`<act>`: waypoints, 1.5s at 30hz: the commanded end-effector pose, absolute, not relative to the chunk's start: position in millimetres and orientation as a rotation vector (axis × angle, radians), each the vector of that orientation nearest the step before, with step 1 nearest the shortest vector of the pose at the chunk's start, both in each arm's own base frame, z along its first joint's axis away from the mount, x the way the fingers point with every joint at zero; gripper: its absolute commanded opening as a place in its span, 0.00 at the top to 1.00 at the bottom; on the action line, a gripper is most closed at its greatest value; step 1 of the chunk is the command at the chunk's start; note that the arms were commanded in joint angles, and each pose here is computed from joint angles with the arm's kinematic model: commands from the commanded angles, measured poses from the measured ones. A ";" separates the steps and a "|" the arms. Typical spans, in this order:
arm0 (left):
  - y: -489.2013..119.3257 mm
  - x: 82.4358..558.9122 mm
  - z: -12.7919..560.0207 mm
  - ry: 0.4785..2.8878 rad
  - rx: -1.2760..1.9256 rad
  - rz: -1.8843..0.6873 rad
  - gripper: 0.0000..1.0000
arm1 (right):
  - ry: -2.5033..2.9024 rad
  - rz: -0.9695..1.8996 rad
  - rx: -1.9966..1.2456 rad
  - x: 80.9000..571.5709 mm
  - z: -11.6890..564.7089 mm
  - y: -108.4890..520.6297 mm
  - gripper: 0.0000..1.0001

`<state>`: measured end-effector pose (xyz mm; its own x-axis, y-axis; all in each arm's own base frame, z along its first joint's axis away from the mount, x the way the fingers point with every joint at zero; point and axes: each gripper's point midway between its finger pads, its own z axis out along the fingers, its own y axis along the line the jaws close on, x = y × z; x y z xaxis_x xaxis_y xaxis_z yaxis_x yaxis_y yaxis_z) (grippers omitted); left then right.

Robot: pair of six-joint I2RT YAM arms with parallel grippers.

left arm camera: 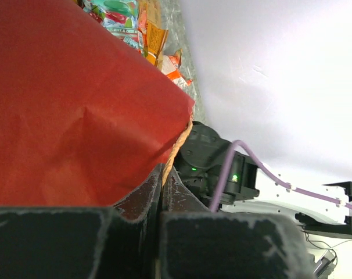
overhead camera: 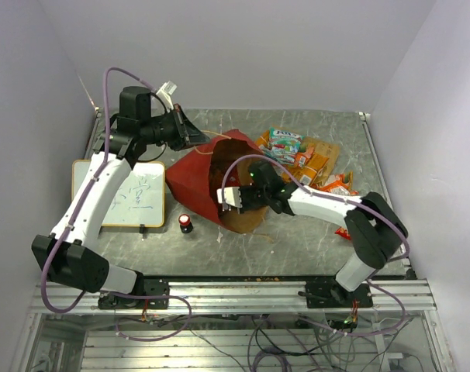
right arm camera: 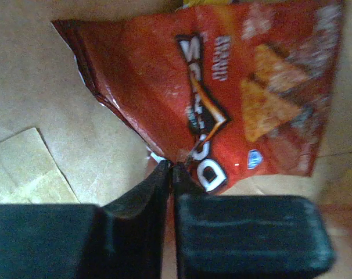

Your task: Take the snacks out of the paper bag

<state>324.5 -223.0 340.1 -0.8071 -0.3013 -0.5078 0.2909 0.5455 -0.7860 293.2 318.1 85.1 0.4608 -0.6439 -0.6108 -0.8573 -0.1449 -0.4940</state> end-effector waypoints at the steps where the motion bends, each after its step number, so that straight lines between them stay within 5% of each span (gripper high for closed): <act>1: -222.7 321.8 349.0 2.138 0.028 -1.294 0.93 | 1.299 0.330 -1.925 295.9 68.8 321.1 0.86; 12: -220.5 315.5 343.1 2.152 0.026 -1.285 0.93 | 1.227 0.338 -1.917 275.0 58.5 316.1 0.28; 29: -222.5 315.6 350.1 2.122 0.019 -1.314 0.93 | 1.222 0.281 -1.763 324.6 61.3 357.5 0.24; 35: -224.1 314.5 348.3 2.146 0.024 -1.329 0.93 | 1.286 0.333 -1.635 324.8 60.0 364.7 0.38; 45: -226.0 316.1 339.9 2.157 -0.011 -1.353 0.93 | 1.395 0.325 -1.492 317.1 78.2 347.2 0.94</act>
